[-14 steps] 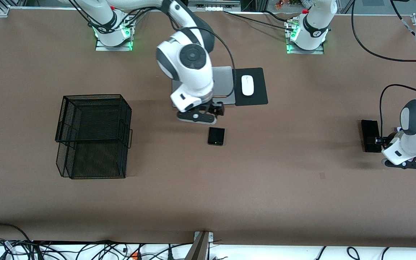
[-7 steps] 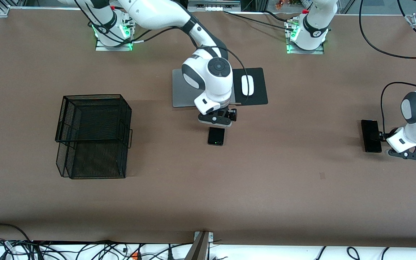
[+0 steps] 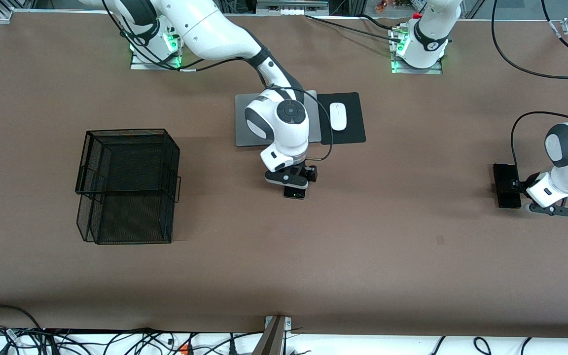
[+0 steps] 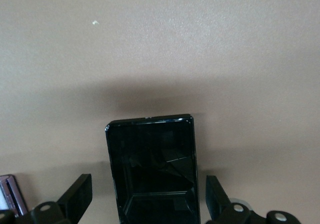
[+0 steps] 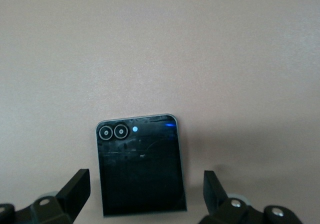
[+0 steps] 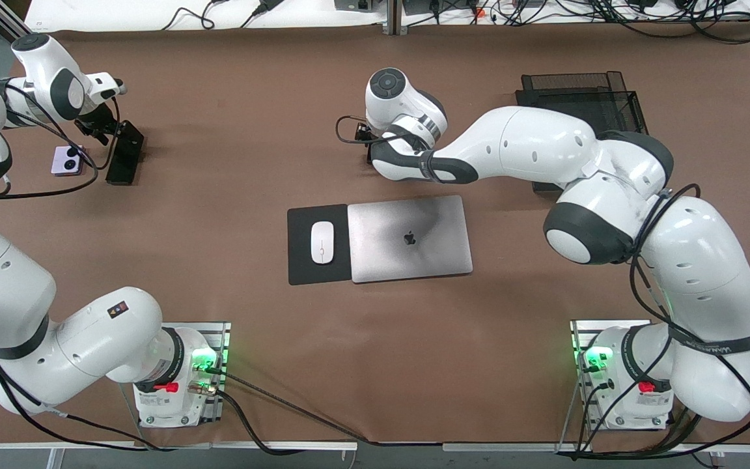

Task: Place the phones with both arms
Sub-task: 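Grasp the flip phone with the right gripper while the left gripper grasps the bar phone, then carry the flip phone into the basket with the right gripper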

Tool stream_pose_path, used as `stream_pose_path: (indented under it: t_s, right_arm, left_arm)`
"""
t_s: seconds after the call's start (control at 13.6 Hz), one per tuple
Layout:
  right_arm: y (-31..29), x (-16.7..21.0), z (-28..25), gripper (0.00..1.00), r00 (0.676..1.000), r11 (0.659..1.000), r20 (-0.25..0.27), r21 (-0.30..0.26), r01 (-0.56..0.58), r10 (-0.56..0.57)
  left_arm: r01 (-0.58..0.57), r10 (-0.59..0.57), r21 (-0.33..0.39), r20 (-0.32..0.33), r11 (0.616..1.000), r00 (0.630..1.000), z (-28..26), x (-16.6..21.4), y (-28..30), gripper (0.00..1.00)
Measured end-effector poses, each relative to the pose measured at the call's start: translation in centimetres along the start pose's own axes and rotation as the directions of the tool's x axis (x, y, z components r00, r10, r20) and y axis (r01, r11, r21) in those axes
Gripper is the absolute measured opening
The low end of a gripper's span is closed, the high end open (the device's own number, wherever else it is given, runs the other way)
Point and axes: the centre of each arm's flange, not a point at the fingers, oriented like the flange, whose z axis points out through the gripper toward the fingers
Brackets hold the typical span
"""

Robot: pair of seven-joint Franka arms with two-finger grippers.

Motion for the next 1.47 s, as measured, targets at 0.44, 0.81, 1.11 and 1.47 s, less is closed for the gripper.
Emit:
stream_pose_path:
  t_s: [0.44, 0.81, 1.11, 1.47]
  right_arm:
    - [-0.9, -0.8, 1.7, 1.00, 1.000, 1.000, -0.018, 0.003, 0.015, -0.015]
    - [-0.8, -1.1, 2.6, 1.00, 0.999, 1.000, -0.023, -0.008, 0.028, -0.028]
    - [-1.0, -0.9, 2.3, 0.81, 0.999, 0.999, -0.032, -0.009, 0.032, -0.032]
    - [-0.6, -0.3, 2.1, 0.81, 0.999, 0.999, -0.031, -0.046, 0.026, -0.028]
  left_arm:
    - [0.032, -0.032, -0.020, 0.021, 0.999, 0.999, 1.2, -1.6, -1.2, 1.00]
    - [0.077, -0.076, -0.065, 0.019, 0.995, 0.997, 1.6, -1.9, -1.3, 1.00]
    - [0.077, -0.075, -0.075, 0.029, 0.994, 0.997, 2.4, -2.0, -1.1, 1.00]
    - [0.077, -0.076, -0.075, 0.028, 0.994, 0.997, 2.2, -2.0, -1.1, 0.79]
